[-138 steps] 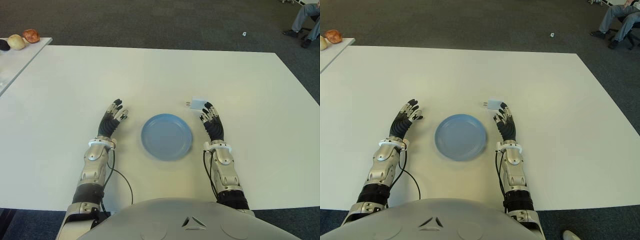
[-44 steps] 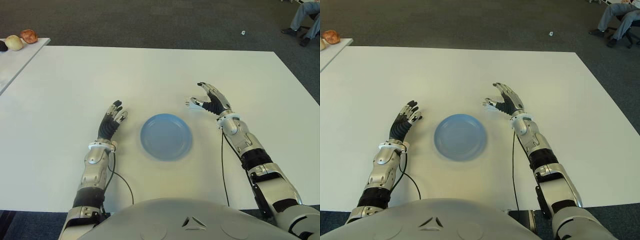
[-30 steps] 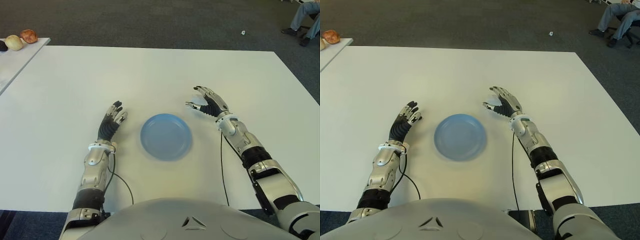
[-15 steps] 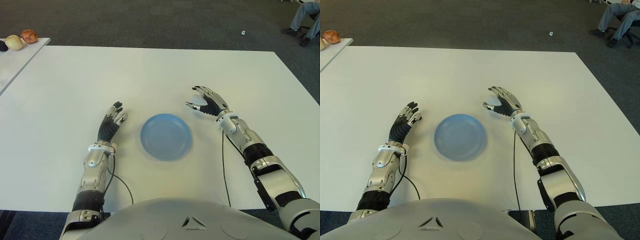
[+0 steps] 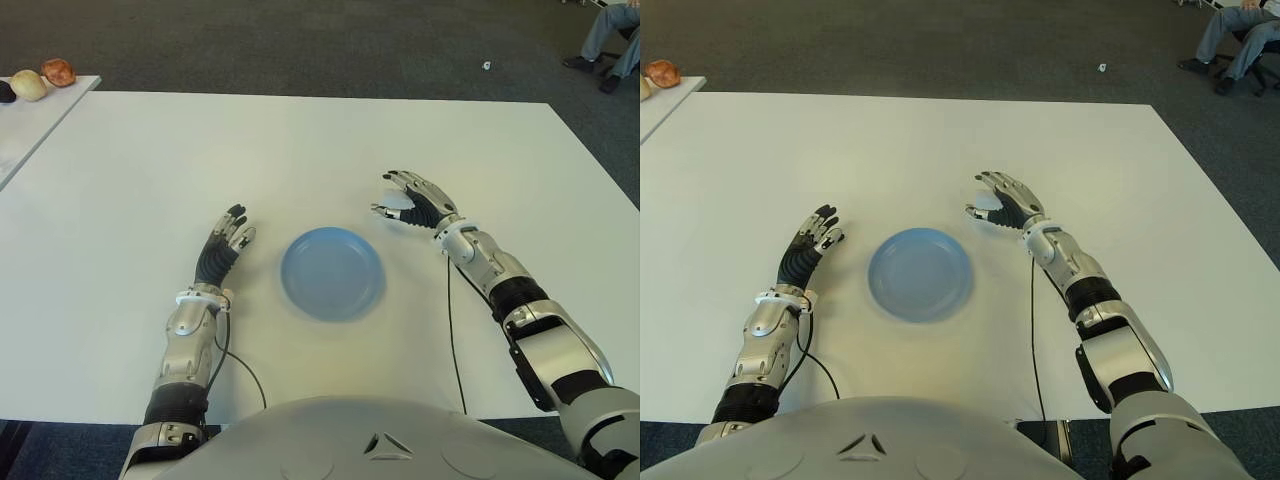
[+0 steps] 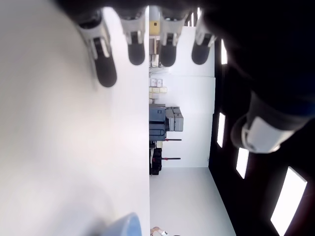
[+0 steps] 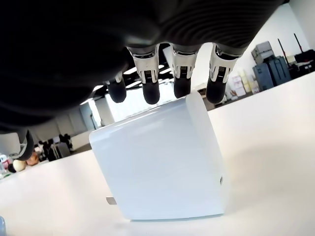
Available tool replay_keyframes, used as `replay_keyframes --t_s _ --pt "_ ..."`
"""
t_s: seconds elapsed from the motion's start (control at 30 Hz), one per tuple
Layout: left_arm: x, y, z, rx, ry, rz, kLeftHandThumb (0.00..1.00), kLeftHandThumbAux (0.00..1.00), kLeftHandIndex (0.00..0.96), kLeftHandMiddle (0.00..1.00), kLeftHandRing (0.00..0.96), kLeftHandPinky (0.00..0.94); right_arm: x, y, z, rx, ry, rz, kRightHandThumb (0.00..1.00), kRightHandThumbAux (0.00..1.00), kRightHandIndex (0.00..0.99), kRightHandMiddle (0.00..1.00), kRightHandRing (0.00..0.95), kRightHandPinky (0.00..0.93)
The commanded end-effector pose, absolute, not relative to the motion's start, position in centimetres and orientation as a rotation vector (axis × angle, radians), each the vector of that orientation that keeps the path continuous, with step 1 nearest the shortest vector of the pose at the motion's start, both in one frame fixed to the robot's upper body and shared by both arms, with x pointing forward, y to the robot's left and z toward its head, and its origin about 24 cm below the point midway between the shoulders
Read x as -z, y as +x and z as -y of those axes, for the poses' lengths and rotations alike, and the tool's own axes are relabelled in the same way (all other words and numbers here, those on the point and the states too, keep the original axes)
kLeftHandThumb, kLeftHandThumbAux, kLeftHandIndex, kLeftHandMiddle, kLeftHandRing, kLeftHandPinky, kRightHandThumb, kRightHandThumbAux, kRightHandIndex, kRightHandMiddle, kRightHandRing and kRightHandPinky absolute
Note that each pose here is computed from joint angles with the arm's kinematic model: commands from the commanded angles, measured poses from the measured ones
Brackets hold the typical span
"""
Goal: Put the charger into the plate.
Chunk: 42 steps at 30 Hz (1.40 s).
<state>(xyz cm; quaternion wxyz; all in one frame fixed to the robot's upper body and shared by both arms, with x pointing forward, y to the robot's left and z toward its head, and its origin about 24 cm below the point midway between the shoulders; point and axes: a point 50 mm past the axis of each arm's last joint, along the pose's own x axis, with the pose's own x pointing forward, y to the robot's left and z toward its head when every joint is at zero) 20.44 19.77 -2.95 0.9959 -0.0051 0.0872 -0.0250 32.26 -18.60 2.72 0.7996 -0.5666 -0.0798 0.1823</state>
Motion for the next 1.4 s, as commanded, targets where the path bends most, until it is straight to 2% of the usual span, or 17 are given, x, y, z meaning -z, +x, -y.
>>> replay_keyframes --t_s 0.03,0.73,1.4 --pt "4.6 19.11 -19.61 0.07 -0.025 -0.281 0.0 0.535 0.029 0.078 0.041 0.015 -2.64 32.29 18.72 -0.411 -1.239 0.173 0.336 0.308 0.0 0.0 0.0 0.0" --pt "4.48 19.09 -20.04 0.072 -0.031 -0.284 0.0 0.524 0.042 0.083 0.039 0.004 -2.39 32.45 19.07 -0.432 -1.253 0.132 0.348 0.365 0.009 0.0 0.0 0.006" --pt "4.38 19.26 -20.51 0.066 -0.033 -0.263 0.0 0.528 0.056 0.083 0.048 0.032 -2.33 32.58 19.16 -0.473 -1.263 0.065 0.56 0.301 0.0 0.0 0.0 0.093"
